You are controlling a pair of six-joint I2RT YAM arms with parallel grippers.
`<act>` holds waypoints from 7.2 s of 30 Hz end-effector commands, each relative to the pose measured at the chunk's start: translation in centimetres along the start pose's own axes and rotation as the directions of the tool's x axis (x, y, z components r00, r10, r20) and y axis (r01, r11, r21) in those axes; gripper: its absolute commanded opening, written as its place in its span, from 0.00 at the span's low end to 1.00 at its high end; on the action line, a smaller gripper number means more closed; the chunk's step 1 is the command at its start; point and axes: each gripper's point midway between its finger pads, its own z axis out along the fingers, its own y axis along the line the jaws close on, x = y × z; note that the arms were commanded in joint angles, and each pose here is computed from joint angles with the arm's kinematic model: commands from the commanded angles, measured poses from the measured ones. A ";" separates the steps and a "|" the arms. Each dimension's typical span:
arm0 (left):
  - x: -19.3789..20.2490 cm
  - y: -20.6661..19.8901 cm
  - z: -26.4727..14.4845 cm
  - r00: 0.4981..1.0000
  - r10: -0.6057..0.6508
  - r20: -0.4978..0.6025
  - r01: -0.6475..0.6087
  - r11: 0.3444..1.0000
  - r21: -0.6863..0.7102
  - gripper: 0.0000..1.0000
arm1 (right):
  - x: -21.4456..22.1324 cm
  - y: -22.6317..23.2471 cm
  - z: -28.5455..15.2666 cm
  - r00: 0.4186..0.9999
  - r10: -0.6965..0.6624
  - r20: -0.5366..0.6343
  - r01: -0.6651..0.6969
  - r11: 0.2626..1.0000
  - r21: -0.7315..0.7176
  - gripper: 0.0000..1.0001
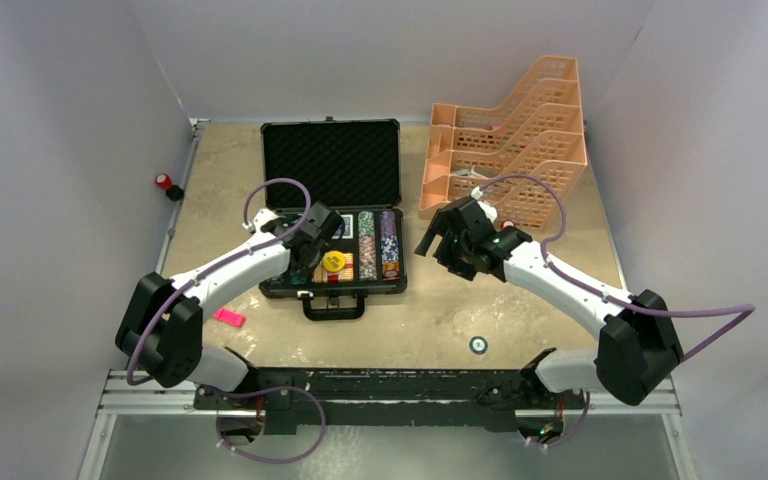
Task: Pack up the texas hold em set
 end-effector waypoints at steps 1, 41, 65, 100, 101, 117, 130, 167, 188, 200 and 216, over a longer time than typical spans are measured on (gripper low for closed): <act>-1.3 -1.2 -1.6 1.000 -0.019 0.015 0.018 0.997 0.068 0.54 | 0.1 -0.5 0.3 1.000 0.014 0.002 -0.014 1.000 0.017 0.90; -3.6 0.4 0.7 0.984 0.050 0.172 -0.053 0.999 0.012 0.16 | 0.2 -0.5 0.5 1.000 0.011 -0.003 -0.011 1.000 0.021 0.89; -8.6 -8.1 -14.3 0.937 0.142 0.321 -0.333 0.648 0.685 0.43 | 4.2 -14.2 -3.0 0.994 0.112 -0.003 -0.094 0.850 0.518 0.99; -9.4 -6.8 -12.3 0.898 0.175 0.403 -0.403 0.692 0.599 0.56 | 8.6 -16.6 -1.7 0.765 0.605 0.220 -0.597 0.538 0.594 0.88; -9.4 -6.8 -12.2 0.899 0.174 0.402 -0.402 0.693 0.598 0.56 | 8.8 -16.2 -1.3 0.763 0.615 0.196 -0.597 0.558 0.576 0.88; -9.6 -6.7 -11.9 0.896 0.178 0.407 -0.404 0.706 0.581 0.56 | 7.3 -9.6 0.7 0.848 0.528 -0.047 -0.504 0.830 0.238 0.79; -9.6 -6.6 -11.9 0.896 0.176 0.408 -0.403 0.707 0.581 0.56 | 5.9 -15.9 -3.1 0.840 0.493 0.225 -0.515 0.597 0.615 0.85; -10.3 -6.3 -11.9 0.889 0.169 0.426 -0.406 0.722 0.561 0.56 | 10.0 -14.7 1.1 0.774 0.626 -0.092 -0.487 0.682 0.545 0.71; -10.1 -6.3 -11.7 0.889 0.178 0.422 -0.409 0.722 0.557 0.56 | 8.5 -15.0 2.3 0.879 0.474 -0.048 -0.377 0.754 0.538 0.48; -3.4 -7.7 -11.7 0.899 0.343 0.273 -0.427 0.540 0.726 0.70 | 8.3 -14.5 2.8 0.896 0.435 -0.085 -0.325 0.775 0.541 0.53; -0.3 -7.5 -11.6 0.887 0.410 0.213 -0.402 0.459 0.792 0.75 | 10.0 -14.2 3.2 0.882 0.431 -0.192 -0.254 0.776 0.577 0.34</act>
